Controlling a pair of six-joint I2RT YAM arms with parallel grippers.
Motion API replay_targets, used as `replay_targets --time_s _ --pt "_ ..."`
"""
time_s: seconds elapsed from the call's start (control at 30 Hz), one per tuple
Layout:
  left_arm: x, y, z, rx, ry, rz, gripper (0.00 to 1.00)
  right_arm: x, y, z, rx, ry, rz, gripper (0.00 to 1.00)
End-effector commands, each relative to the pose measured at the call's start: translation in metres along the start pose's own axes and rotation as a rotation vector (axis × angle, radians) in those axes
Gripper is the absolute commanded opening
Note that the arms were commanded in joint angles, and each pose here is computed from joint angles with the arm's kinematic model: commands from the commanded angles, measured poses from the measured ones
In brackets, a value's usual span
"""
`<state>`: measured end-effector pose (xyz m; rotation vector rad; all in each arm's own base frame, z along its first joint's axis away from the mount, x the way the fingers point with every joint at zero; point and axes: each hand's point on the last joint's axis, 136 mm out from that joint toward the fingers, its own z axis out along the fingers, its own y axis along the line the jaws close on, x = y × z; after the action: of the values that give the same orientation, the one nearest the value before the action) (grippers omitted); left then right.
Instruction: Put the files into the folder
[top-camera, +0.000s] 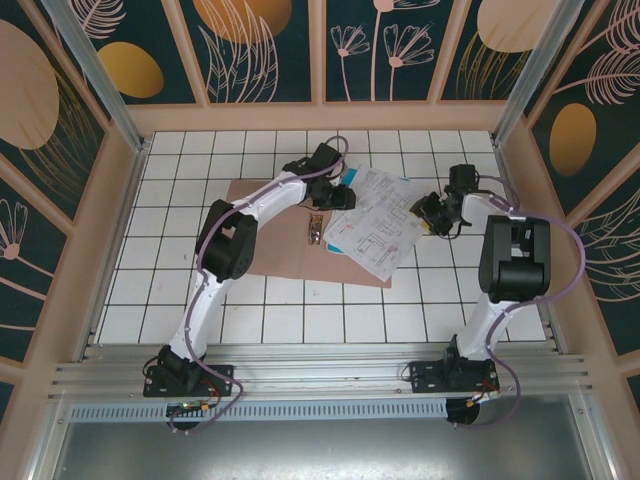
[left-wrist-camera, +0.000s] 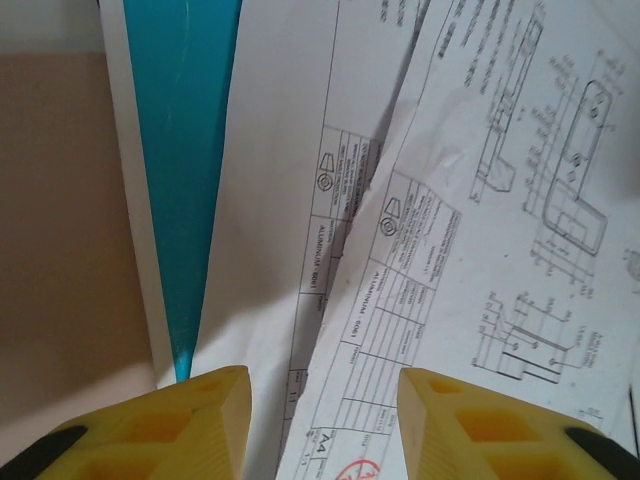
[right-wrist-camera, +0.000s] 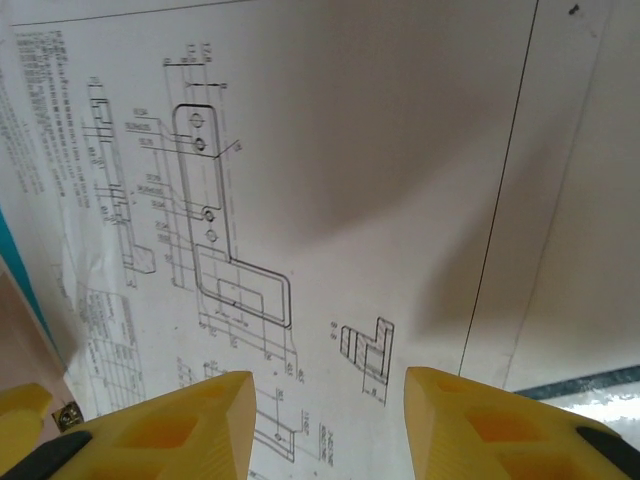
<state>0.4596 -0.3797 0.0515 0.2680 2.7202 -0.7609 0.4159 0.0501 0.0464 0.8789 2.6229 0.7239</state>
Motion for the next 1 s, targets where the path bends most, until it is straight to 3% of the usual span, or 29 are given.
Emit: replay_targets --time_s 0.0,0.43,0.73,0.97 --pt "0.009 -0.008 0.007 -0.003 0.025 0.049 0.44 0.003 -0.008 0.011 0.009 0.020 0.033 0.44" --pt "0.038 0.009 0.026 -0.073 0.073 0.056 0.45 0.008 -0.017 0.024 0.035 0.059 0.043 0.44" --pt "0.026 0.006 0.006 -0.114 -0.002 0.061 0.50 0.009 -0.021 0.026 0.053 0.064 0.030 0.44" --pt "0.040 0.004 0.013 -0.068 0.034 0.048 0.42 0.012 -0.022 0.028 0.049 0.070 0.027 0.44"
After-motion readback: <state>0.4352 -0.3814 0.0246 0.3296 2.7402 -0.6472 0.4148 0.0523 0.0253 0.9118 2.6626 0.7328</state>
